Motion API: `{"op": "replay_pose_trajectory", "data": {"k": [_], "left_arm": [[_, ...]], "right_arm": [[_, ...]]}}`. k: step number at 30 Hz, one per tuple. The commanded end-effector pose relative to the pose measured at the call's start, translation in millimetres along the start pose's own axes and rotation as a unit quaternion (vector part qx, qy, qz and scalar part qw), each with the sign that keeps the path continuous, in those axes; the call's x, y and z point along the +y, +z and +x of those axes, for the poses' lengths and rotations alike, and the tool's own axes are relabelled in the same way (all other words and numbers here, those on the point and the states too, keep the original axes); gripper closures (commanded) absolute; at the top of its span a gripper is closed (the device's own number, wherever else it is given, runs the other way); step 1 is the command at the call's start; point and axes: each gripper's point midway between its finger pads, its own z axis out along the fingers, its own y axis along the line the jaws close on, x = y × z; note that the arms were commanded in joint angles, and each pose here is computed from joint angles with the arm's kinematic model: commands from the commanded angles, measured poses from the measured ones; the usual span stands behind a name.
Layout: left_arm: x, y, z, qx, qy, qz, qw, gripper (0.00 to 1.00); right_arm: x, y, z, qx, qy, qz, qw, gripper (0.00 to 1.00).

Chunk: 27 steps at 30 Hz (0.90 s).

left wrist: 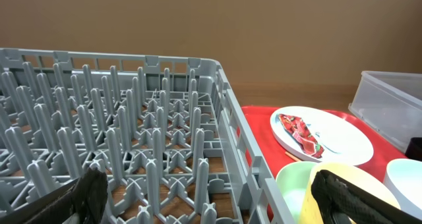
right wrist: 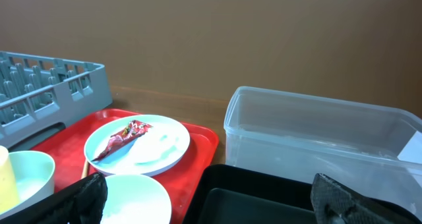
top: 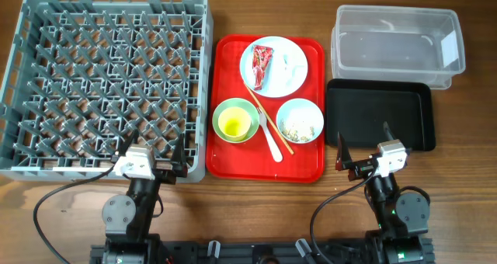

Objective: Sort waste into correct bins and load items into the dishwasher rack

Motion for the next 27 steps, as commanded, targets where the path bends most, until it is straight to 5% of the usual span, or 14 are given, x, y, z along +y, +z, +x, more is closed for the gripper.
{"op": "replay_pose_trajectory", "data": {"k": [1,17,27], "left_arm": [[-1.9,-0.1,1.9,0.001,0.01,0.007,1.0,0.0],[-0.5,1.3,7.0,0.013,0.007,0.003,1.0,0.0],[1.9,4.2,0.7,0.092,-0.057,-0.016,0.994,0.0]], "right_arm": [[-2.5,-0.6,-1.9,-0.005,0.006,0.007,1.0,0.0],[-1.5,1.2,4.6,0.009,0.051,0.004,0.999,0.0],[-0.9,-1.9,-1.2,0.056,0.065,0.002,0.996,0.0]]}}
